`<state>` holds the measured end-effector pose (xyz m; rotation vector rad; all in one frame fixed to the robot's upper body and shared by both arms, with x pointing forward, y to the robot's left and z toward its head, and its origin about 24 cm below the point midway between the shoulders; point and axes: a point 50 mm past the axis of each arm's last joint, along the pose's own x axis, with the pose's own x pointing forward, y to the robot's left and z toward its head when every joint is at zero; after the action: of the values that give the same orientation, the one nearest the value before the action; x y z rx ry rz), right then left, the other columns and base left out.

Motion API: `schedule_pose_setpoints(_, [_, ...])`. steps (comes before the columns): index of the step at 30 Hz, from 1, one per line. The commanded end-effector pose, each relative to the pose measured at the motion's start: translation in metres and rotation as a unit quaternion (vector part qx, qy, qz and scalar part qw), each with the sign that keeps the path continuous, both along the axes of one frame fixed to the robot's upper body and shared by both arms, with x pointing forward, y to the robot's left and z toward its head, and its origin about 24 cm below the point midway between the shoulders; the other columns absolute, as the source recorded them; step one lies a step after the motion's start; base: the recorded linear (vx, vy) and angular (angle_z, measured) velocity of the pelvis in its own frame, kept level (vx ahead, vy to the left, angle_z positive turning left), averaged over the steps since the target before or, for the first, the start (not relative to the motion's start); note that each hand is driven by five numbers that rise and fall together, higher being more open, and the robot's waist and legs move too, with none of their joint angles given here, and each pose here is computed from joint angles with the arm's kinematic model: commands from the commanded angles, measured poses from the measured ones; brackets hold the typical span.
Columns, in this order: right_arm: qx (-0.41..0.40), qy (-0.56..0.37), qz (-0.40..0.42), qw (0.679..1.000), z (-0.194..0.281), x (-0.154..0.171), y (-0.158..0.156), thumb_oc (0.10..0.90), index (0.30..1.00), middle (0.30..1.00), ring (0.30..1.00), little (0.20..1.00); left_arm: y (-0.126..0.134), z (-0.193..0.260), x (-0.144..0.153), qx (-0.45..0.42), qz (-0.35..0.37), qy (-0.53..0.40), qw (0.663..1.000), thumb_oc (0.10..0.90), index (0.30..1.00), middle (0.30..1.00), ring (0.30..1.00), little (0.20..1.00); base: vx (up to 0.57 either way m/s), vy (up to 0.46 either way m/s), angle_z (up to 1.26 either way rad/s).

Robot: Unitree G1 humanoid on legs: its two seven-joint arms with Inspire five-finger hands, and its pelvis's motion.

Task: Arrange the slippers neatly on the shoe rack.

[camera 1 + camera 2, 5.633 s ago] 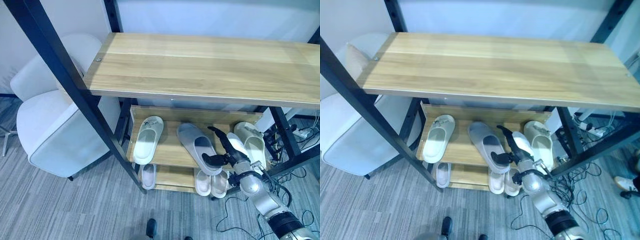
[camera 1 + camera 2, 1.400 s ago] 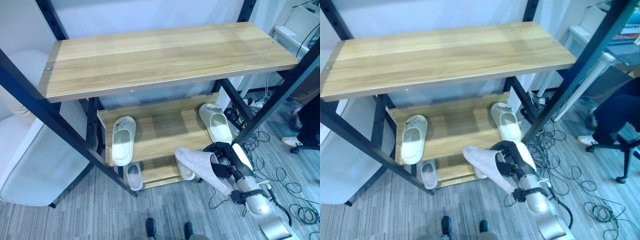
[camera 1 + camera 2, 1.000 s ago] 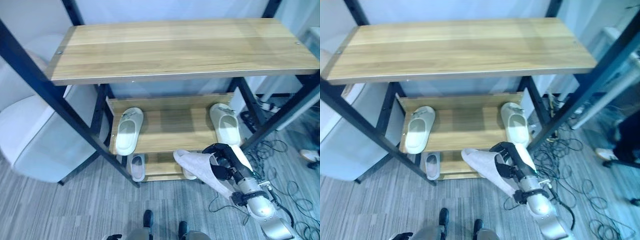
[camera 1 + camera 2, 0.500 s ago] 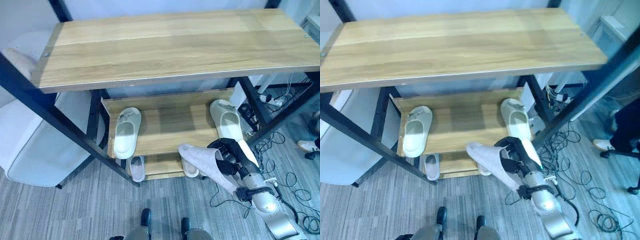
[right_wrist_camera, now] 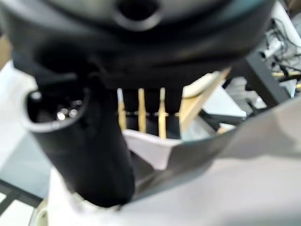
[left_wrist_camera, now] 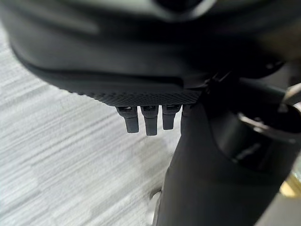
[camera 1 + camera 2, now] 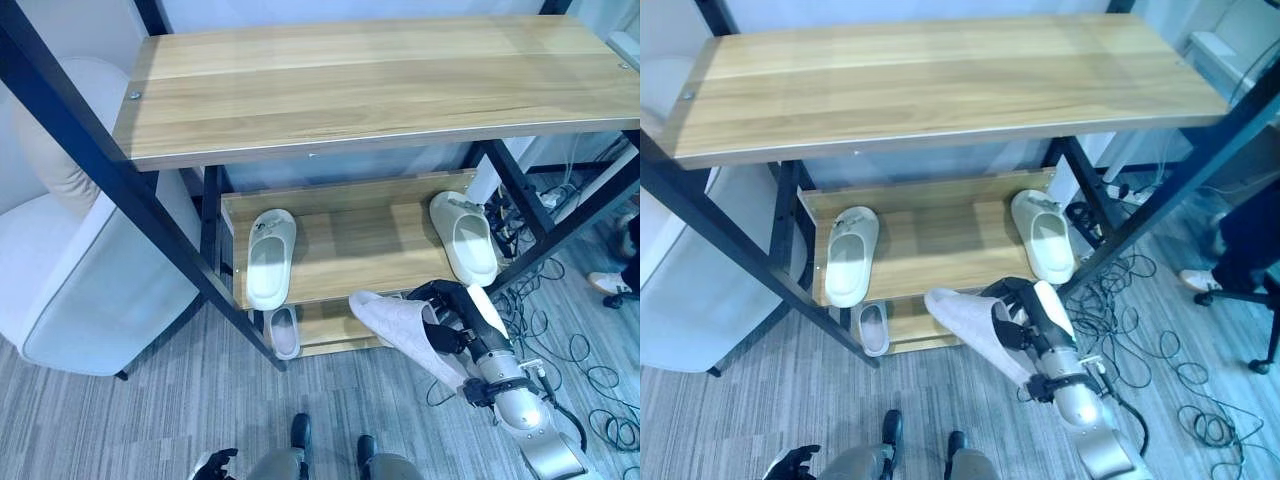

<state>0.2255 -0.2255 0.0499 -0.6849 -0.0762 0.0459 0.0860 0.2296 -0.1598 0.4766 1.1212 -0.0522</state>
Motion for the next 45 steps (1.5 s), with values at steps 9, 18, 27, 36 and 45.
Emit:
schedule_pose_setpoints(9, [-0.005, -0.083, 0.061, 0.995, 0.030, 0.004, 0.018, 0.400, 0.300, 0.300, 0.300, 0.300, -0.015, -0.002, 0.002, -0.009, -0.049, 0.004, 0.999, 0.800, 0.900, 0.900, 0.900, 0.900, -0.04, -0.007, 0.06])
schedule_pose_setpoints(18, [-0.005, -0.115, 0.059, 0.992, 0.039, 0.012, 0.021, 0.400, 0.300, 0.300, 0.300, 0.300, -0.010, 0.007, 0.029, -0.001, -0.049, -0.043, 0.998, 0.800, 0.900, 0.900, 0.900, 0.900, -0.16, 0.001, 0.10])
schedule_pose_setpoints(27, [0.026, -0.147, 0.042, 0.988, 0.050, 0.017, 0.020, 0.400, 0.300, 0.300, 0.300, 0.300, -0.012, 0.022, 0.062, -0.012, -0.034, -0.116, 0.993, 0.800, 0.900, 0.900, 0.900, 0.900, -0.06, -0.014, -0.08])
schedule_pose_setpoints(36, [0.036, -0.234, -0.004, 0.972, 0.085, 0.041, 0.014, 0.400, 0.300, 0.300, 0.300, 0.300, -0.033, 0.067, 0.123, -0.057, -0.035, -0.271, 0.960, 0.800, 0.900, 0.900, 0.900, 0.900, -0.11, -0.023, 0.09])
schedule_pose_setpoints(45, [0.006, -0.331, -0.068, 0.941, 0.130, 0.058, -0.002, 0.400, 0.300, 0.300, 0.300, 0.300, -0.036, 0.123, 0.159, -0.086, -0.030, -0.408, 0.908, 0.800, 0.900, 0.900, 0.900, 0.900, -0.03, -0.021, 0.07])
